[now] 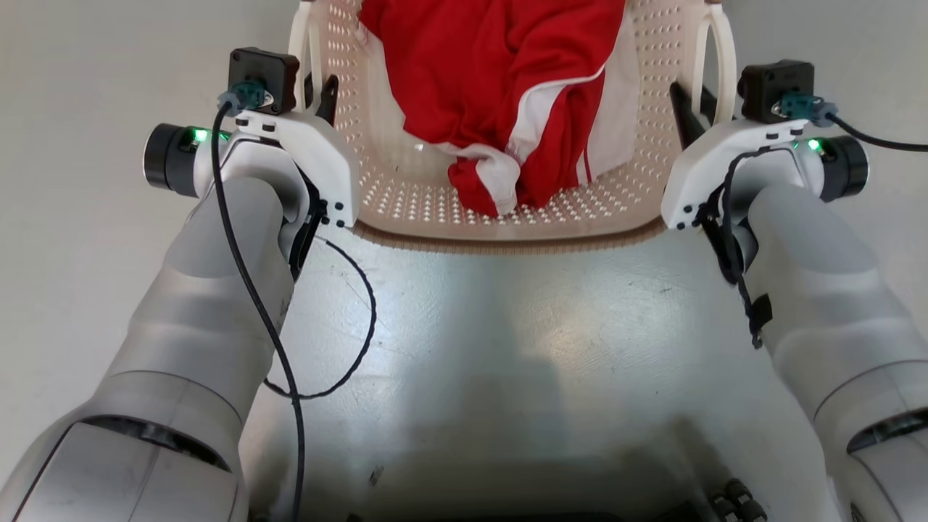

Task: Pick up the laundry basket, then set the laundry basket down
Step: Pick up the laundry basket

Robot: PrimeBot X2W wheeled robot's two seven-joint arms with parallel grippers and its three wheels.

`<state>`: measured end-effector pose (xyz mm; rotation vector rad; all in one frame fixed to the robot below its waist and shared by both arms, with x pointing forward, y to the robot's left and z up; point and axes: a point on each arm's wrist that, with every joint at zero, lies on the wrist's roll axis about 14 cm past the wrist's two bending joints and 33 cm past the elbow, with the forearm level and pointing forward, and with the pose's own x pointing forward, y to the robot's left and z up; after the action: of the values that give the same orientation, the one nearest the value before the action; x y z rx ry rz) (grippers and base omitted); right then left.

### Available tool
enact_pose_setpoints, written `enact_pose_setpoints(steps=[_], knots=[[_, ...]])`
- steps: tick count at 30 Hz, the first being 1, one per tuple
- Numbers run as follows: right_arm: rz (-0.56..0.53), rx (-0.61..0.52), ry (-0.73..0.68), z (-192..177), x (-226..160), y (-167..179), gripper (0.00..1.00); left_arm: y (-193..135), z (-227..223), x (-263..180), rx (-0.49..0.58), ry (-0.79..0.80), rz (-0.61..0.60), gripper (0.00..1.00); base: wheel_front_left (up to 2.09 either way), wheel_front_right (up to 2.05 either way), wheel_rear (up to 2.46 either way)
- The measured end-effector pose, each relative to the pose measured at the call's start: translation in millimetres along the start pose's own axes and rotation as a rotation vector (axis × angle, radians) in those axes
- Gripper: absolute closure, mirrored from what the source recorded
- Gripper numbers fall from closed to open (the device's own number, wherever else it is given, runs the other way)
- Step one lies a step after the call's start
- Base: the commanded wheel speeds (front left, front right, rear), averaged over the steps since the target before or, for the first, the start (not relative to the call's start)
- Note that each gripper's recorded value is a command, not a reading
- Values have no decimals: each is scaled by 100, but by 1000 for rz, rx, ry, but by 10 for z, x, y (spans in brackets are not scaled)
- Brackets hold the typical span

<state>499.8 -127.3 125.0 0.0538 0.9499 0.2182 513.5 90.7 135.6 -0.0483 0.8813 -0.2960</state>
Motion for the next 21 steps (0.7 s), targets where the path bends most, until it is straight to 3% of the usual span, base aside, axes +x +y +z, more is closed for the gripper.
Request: enact_pose_setpoints(steps=[21], knots=[[13, 33, 96, -173, -904, 143, 100, -312, -159, -742, -23, 70, -9, 100, 0, 0, 0]])
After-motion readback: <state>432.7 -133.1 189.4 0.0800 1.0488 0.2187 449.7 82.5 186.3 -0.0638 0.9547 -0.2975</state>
